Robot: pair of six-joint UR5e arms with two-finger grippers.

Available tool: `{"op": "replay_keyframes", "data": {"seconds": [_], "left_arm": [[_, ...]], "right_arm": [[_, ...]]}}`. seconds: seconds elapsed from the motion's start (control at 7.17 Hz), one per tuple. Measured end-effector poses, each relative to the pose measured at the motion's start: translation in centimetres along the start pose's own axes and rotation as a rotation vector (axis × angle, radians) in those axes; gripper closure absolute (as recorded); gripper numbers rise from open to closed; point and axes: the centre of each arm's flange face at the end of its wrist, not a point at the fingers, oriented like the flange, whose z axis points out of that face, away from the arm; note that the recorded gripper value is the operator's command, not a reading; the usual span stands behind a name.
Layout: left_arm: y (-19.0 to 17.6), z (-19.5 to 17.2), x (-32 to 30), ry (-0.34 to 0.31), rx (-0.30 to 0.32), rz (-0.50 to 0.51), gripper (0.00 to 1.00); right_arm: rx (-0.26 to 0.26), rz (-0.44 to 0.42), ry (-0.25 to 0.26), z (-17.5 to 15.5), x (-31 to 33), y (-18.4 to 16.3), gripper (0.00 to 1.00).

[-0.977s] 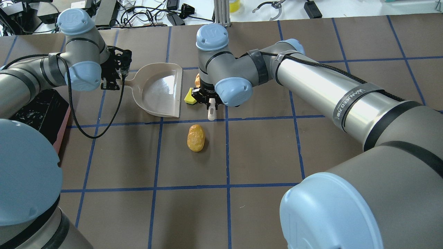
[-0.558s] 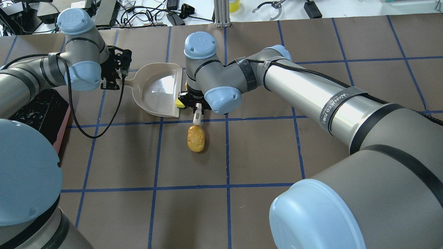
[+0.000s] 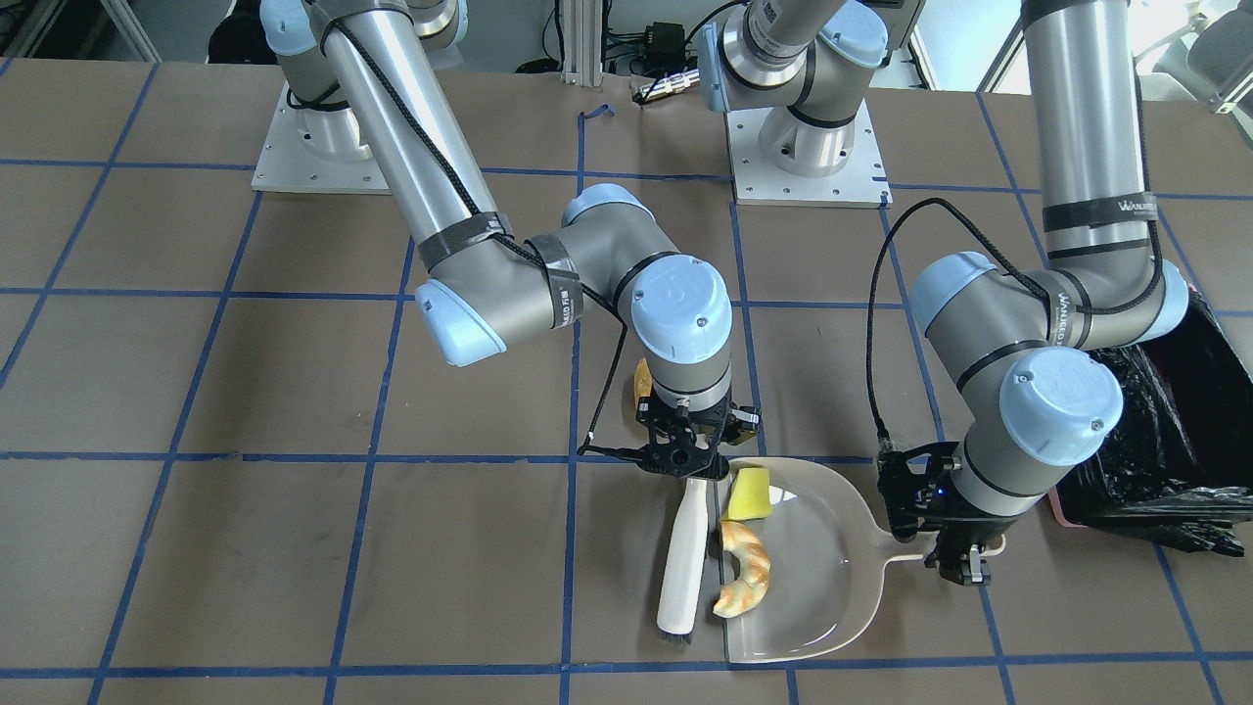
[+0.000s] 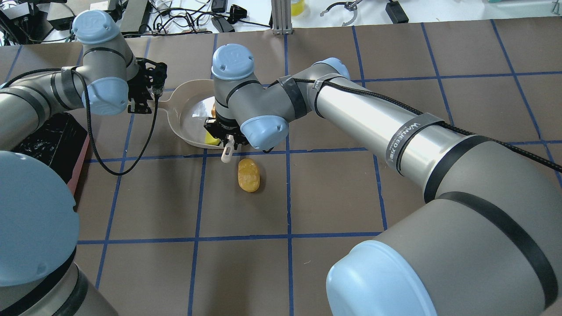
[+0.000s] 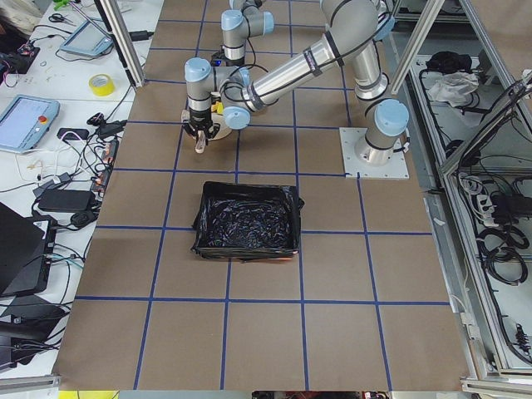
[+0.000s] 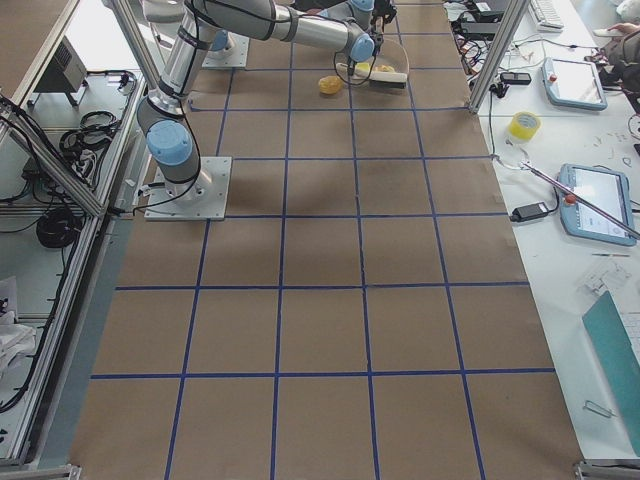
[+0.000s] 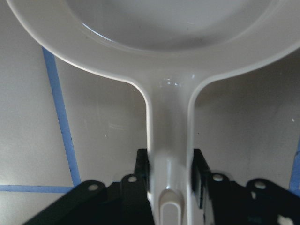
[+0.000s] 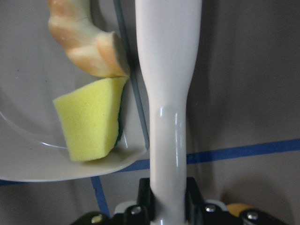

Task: Sweep and dump trash into bin
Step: 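Sweep the sponge and pastry into the dustpan with the right gripper's brush, then drag the dustpan toward the bin with the left gripper while the right brush follows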

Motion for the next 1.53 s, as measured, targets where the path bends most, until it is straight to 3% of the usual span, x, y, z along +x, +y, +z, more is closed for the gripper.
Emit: {"op": "replay_keyframes", "data": {"seconds": [0.42,0.84,1.12,1.53], "left_arm": [[0.0,-0.1,0.0,-0.001,0.000,-0.001,1.00],[0.0,-0.1,0.0,-0.002,-0.001,-0.001,1.00],[0.0,-0.1,0.0,-0.002,0.000,-0.001,1.00],[0.0,-1.3,0.0,-0.029,0.033,-0.010,1.00]], "right_arm": [[-0.001,0.047,-0.016,0.8,-3.0,1.6,1.00],[-0.012,0.068,-0.053,-1.1,-4.8,2.4,1.00],[-0.028,0.039,-0.014,-4.1,-3.5,2.1,1.00],[-0.073,0.016,0.123,-10.4,1.5,2.4,1.00]]}}
